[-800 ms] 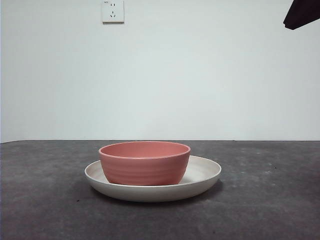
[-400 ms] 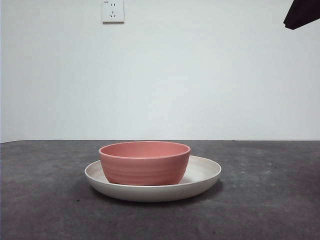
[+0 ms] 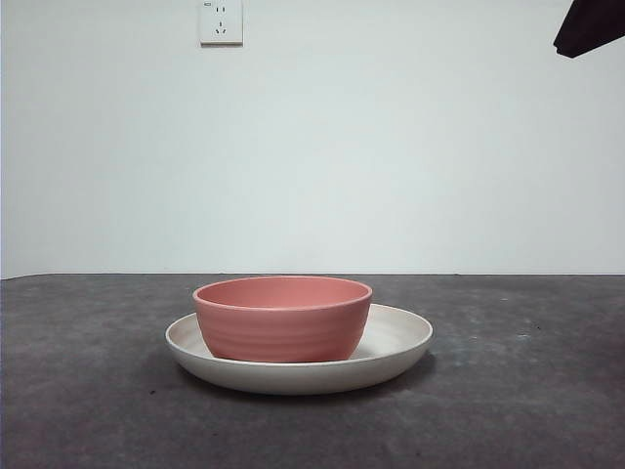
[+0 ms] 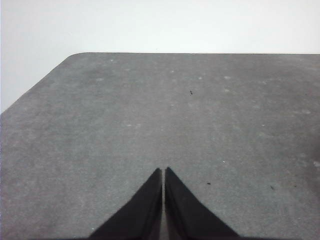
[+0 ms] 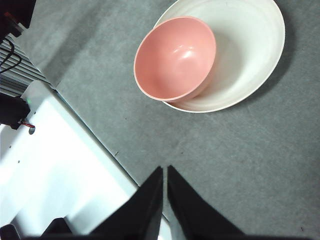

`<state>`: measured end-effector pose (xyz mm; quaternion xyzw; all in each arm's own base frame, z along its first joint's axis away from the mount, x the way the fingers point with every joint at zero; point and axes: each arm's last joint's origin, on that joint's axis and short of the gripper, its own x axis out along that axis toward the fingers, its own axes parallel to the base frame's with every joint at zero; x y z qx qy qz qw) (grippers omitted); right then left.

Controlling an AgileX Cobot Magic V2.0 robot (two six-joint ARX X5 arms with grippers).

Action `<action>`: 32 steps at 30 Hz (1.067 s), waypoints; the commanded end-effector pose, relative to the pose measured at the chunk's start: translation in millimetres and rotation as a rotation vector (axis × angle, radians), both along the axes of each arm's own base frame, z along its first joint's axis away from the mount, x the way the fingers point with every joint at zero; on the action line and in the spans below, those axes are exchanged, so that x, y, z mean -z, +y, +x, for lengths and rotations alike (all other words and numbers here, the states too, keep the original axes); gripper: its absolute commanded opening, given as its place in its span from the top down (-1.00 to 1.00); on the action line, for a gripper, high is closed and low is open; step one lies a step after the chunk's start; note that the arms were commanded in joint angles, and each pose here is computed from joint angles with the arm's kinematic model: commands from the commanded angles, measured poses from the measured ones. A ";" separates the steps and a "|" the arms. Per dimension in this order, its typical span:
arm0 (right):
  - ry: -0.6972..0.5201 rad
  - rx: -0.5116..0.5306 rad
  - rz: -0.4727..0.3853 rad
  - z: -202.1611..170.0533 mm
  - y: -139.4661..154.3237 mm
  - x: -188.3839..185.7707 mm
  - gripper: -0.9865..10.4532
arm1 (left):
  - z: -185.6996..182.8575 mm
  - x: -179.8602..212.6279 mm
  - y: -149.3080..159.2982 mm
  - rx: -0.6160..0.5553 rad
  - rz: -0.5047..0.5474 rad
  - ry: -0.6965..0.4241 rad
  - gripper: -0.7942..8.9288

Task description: Place the red bowl on the white plate

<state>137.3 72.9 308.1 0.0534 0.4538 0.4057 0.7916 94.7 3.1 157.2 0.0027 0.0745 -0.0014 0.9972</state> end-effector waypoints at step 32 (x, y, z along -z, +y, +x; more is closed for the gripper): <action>-1.029 0.555 -0.027 -35.2 -63.1 63.9 0.81 | 1.0 7.1 0.5 -0.006 -0.003 0.022 0.82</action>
